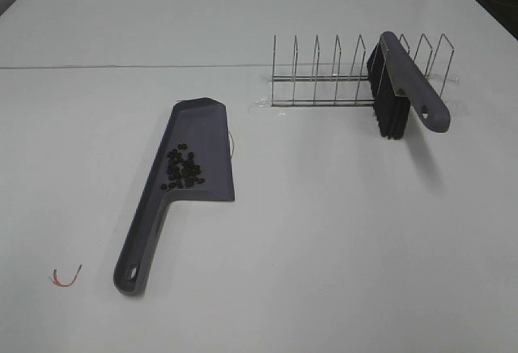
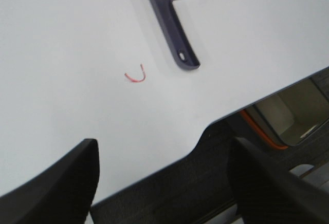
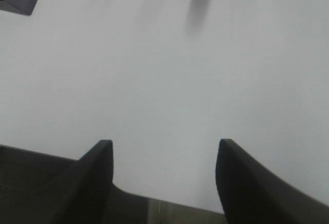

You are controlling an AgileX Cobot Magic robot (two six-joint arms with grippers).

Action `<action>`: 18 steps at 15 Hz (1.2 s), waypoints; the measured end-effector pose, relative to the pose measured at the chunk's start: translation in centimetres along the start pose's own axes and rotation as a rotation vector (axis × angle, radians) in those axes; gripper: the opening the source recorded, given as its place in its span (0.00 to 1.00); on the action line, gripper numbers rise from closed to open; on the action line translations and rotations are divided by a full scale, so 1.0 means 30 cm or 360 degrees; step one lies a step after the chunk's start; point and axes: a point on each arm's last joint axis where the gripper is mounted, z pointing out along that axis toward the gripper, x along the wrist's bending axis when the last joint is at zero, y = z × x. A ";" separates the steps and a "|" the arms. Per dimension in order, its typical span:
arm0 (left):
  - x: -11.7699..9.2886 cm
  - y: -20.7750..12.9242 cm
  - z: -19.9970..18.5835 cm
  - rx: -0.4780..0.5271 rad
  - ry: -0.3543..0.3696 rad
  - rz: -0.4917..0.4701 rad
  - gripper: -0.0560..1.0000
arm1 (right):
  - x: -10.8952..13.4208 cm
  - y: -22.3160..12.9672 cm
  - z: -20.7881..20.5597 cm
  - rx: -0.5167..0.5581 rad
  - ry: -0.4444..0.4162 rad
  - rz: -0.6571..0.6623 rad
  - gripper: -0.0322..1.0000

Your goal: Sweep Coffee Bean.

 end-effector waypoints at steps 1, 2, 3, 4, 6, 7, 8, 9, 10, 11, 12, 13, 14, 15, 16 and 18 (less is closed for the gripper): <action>-0.007 -0.003 -0.009 -0.0074 -0.0045 0.0059 0.68 | 0.000 -0.009 -0.006 -0.0035 0.0000 -0.0011 0.60; -0.013 -0.005 -0.011 -0.0120 -0.0082 0.0123 0.68 | 0.000 -0.020 -0.009 -0.0057 -0.0001 -0.0015 0.60; -0.021 -0.006 -0.003 -0.0137 -0.0125 0.0178 0.68 | 0.000 -0.025 -0.013 -0.0075 -0.0001 -0.0017 0.60; -0.029 -0.008 0.009 -0.0152 -0.0166 0.0225 0.68 | 0.000 -0.026 -0.013 -0.0075 -0.0001 -0.0017 0.60; -0.034 -0.007 0.011 -0.0172 -0.0193 0.0257 0.68 | 0.000 -0.026 -0.013 -0.0075 -0.0001 -0.0017 0.60; -0.035 -0.007 0.011 -0.0172 -0.0194 0.0258 0.68 | 0.000 -0.026 -0.013 -0.0075 0.0000 -0.0016 0.60; -0.035 -0.006 0.011 -0.0173 -0.0194 0.0258 0.68 | 0.000 -0.026 -0.013 -0.0075 0.0000 -0.0016 0.60; -0.035 -0.006 0.011 -0.0173 -0.0194 0.0258 0.68 | 0.000 -0.026 -0.013 -0.0075 0.0000 -0.0016 0.60; -0.035 -0.006 0.011 -0.0173 -0.0194 0.0258 0.68 | 0.000 -0.026 -0.013 -0.0075 0.0000 -0.0016 0.60; -0.035 -0.006 0.011 -0.0175 -0.0194 0.0258 0.68 | 0.000 -0.026 -0.013 -0.0075 0.0000 -0.0016 0.60; -0.035 -0.006 0.011 -0.0175 -0.0195 0.0257 0.68 | 0.000 -0.026 -0.013 -0.0075 0.0000 -0.0016 0.60; -0.035 -0.006 0.011 -0.0175 -0.0195 0.0257 0.68 | 0.000 -0.026 -0.013 -0.0075 0.0000 -0.0016 0.60; -0.035 -0.006 0.011 -0.0175 -0.0195 0.0257 0.68 | 0.000 -0.026 -0.013 -0.0075 0.0000 -0.0016 0.60; -0.035 -0.006 0.011 -0.0175 -0.0195 0.0257 0.68 | 0.000 -0.026 -0.013 -0.0075 0.0000 -0.0016 0.60; -0.035 -0.006 0.011 -0.0175 -0.0195 0.0257 0.68 | 0.000 -0.026 -0.013 -0.0075 0.0000 -0.0016 0.60; -0.034 -0.006 0.011 -0.0176 -0.0182 0.0247 0.68 | 0.000 -0.026 -0.013 -0.0075 0.0000 -0.0016 0.60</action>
